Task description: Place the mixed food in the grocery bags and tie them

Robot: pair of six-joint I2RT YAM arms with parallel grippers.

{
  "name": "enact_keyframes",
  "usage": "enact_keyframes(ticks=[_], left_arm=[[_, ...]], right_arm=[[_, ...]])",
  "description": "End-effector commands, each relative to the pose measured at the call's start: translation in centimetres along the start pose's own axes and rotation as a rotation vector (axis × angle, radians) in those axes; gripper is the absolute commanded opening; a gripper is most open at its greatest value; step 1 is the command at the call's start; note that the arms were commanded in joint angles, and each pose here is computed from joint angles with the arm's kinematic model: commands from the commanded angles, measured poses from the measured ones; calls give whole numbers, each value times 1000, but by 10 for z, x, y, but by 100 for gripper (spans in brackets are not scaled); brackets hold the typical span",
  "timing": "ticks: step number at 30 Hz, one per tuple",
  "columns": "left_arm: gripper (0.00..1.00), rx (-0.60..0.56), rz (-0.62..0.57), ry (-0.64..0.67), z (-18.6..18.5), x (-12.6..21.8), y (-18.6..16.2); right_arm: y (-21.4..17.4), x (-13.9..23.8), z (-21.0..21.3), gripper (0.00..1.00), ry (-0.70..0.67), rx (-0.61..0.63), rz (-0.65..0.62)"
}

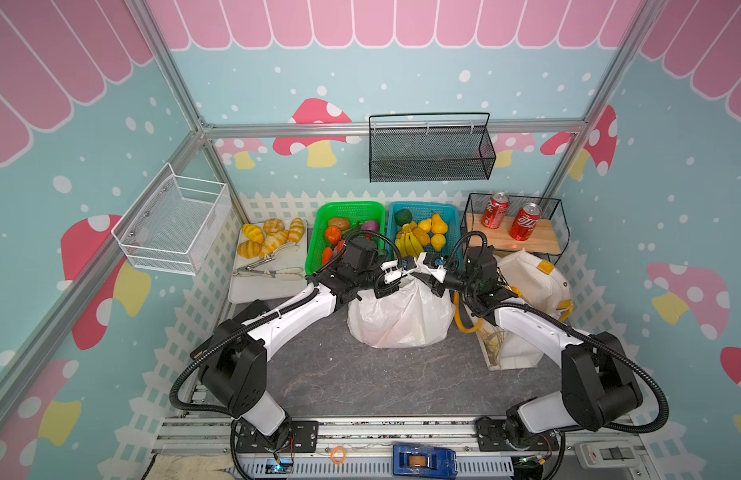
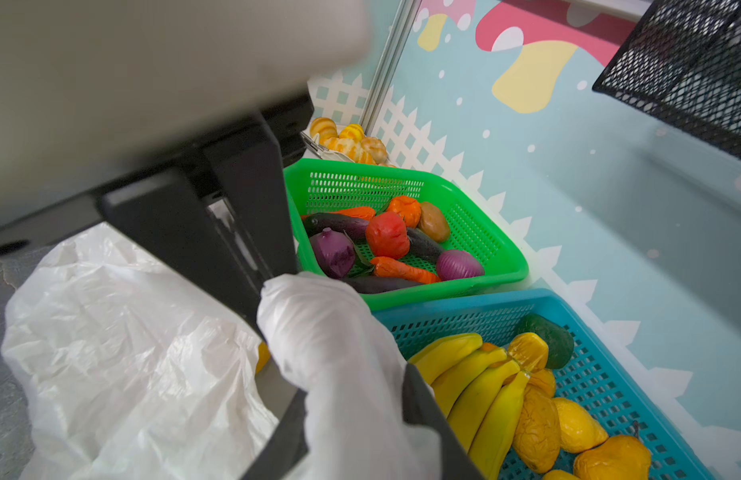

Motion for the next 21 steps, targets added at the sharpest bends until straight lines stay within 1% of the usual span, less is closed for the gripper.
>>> enact_keyframes(ticks=[1, 2, 3, 6, 9, 11, 13, 15, 18, 21], left_arm=[[1, -37, -38, 9, -3, 6, 13], [3, -23, -36, 18, -2, 6, 13], [8, -3, -27, 28, -1, 7, 12], [23, 56, 32, 61, 0, 11, 7], [31, 92, 117, 95, 0, 14, -5], [33, 112, 171, 114, 1, 15, -12], [32, 132, 191, 128, 3, 14, -14], [28, 161, 202, 123, 3, 14, -13], [14, 232, 191, 127, 5, 19, -6], [1, 323, 150, 140, 5, 29, 4]], right_arm=[[-6, -9, 4, 12, 25, 5, 31], [-7, -11, 5, 5, 20, 0, 38], [-8, -11, 5, 0, 15, -5, 47], [-8, -11, 6, 0, -18, -10, 64], [-1, -7, 6, 0, -62, 11, 55], [3, -5, 7, 0, -82, 24, 46], [8, -4, 8, 0, -106, 40, 38], [11, -2, 8, 0, -149, 58, 35], [18, 2, 8, 0, -231, 94, 35], [24, 6, 10, 0, -315, 142, 52]])
Point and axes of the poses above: each gripper's point midway between its finger pads, its own x axis back along the fingers, its own z axis along the line the jaws close on, y = z × x, the point moved 8 cm from there along x, back along the fingers, and after that the axes turned 9 degrees about x, right-handed, at the moved point
